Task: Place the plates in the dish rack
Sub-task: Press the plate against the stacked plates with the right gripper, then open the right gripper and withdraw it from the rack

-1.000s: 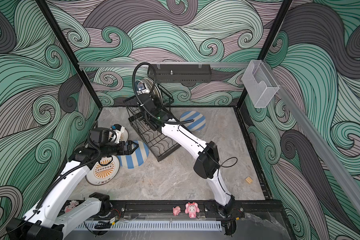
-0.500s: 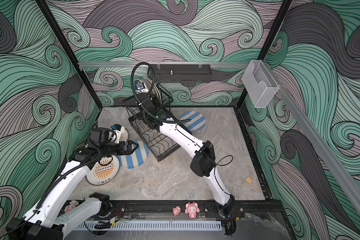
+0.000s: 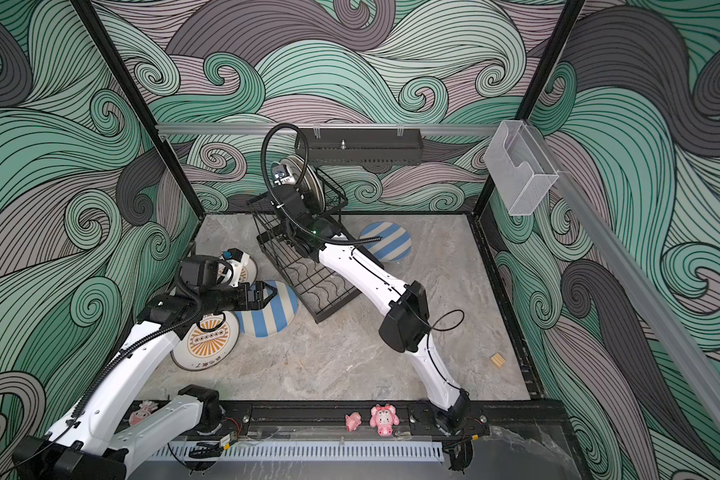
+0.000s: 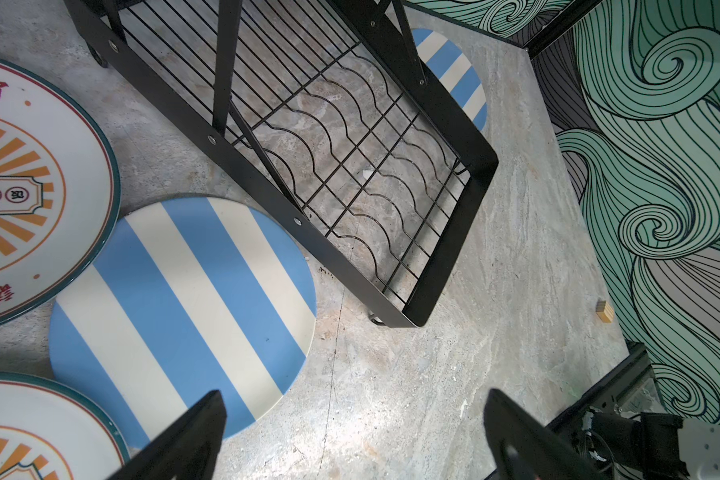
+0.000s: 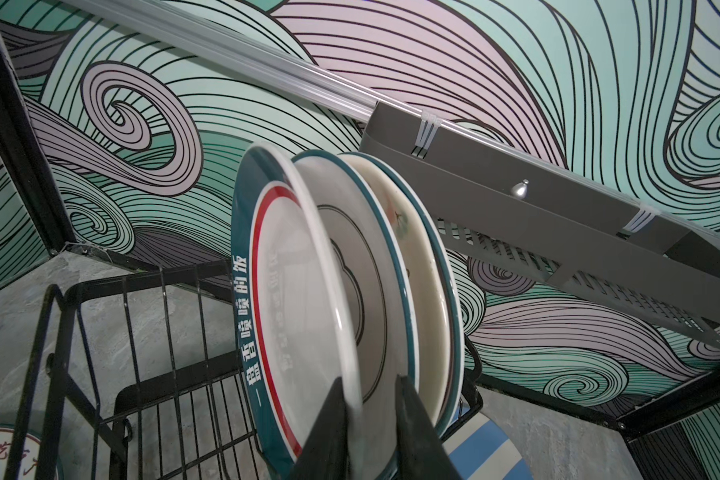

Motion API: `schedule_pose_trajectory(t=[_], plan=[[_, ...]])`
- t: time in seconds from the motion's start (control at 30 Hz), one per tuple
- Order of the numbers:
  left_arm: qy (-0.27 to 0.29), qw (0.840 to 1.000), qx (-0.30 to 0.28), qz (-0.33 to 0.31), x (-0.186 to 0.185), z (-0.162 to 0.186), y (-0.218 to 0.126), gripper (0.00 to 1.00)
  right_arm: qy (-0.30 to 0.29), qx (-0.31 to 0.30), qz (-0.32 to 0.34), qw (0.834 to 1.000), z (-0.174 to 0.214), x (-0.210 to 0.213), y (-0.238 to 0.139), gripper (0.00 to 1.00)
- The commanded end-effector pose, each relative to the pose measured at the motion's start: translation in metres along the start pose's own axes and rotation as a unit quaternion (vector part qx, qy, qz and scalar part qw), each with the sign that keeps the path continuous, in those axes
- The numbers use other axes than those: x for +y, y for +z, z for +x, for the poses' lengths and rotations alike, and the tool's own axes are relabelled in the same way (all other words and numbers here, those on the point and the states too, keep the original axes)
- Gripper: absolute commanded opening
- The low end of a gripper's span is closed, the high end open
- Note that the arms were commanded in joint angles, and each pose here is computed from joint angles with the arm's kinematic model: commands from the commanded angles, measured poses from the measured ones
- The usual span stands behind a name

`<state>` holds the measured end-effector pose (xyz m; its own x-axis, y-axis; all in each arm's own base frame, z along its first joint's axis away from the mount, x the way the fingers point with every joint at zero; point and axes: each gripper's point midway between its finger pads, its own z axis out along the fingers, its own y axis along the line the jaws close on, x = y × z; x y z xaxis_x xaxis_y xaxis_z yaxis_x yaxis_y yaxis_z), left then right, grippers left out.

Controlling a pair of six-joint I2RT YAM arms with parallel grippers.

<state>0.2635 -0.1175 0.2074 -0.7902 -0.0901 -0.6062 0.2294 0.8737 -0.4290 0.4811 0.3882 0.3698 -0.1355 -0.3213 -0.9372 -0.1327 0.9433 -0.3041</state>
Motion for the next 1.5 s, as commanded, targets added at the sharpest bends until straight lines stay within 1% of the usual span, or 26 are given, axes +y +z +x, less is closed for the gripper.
schedule_pose_trajectory(t=[0.0,0.3,0.37,0.47,0.53,0.57,0.6,0.77,0.83,0.93,1.07,1.13,1.2,1.3,1.47], plan=[[0.004,1.0,-0.009,0.008,-0.005,-0.005,-0.009,0.99,0.015,-0.008,0.004,1.0,-0.011,-0.013,-0.005,0.31],[0.009,1.0,-0.02,0.005,-0.007,-0.009,-0.014,0.99,0.026,-0.015,-0.02,0.999,-0.03,-0.022,-0.023,0.52],[0.01,1.0,-0.023,0.003,-0.006,-0.011,-0.015,0.98,0.021,-0.008,-0.031,0.999,-0.032,-0.027,-0.031,0.6],[0.011,1.0,-0.025,0.0,-0.006,-0.013,-0.016,0.99,0.024,-0.007,-0.048,0.999,-0.04,-0.038,-0.046,0.68],[0.013,1.0,-0.028,0.0,-0.007,-0.015,-0.018,0.99,0.028,-0.009,-0.052,0.998,-0.044,-0.049,-0.057,0.77],[0.014,0.999,-0.029,0.0,-0.007,-0.016,-0.018,0.99,0.034,-0.011,-0.054,0.998,-0.046,-0.056,-0.062,0.86],[0.015,0.999,-0.031,0.0,-0.008,-0.018,-0.019,0.99,0.04,-0.011,-0.056,0.998,-0.047,-0.063,-0.067,0.92],[0.029,0.999,-0.031,-0.007,-0.009,-0.026,-0.024,0.98,0.078,-0.003,-0.076,0.994,-0.036,-0.099,-0.089,0.98],[0.032,0.999,-0.034,-0.012,-0.009,-0.029,-0.026,0.99,0.085,0.008,-0.081,0.993,-0.022,-0.112,-0.096,0.99],[0.031,0.999,-0.041,-0.012,-0.009,-0.032,-0.028,0.98,0.091,0.039,-0.076,0.992,0.013,-0.133,-0.104,0.99],[0.017,0.999,-0.043,-0.001,-0.011,-0.031,-0.023,0.99,0.097,0.108,-0.078,0.986,0.08,-0.157,-0.117,0.99],[0.012,0.999,-0.044,0.007,-0.011,-0.03,-0.02,0.98,0.115,0.14,-0.077,0.981,0.112,-0.168,-0.127,0.99],[0.01,0.999,-0.044,0.008,-0.01,-0.029,-0.018,0.99,0.138,0.181,-0.076,0.971,0.152,-0.174,-0.139,0.99],[0.003,0.999,-0.041,0.003,-0.004,-0.023,-0.011,0.99,0.151,0.225,-0.067,0.96,0.203,-0.177,-0.157,0.99],[-0.028,0.999,-0.034,0.009,0.003,-0.011,0.006,0.99,0.159,0.288,-0.068,0.942,0.265,-0.174,-0.168,0.99]])
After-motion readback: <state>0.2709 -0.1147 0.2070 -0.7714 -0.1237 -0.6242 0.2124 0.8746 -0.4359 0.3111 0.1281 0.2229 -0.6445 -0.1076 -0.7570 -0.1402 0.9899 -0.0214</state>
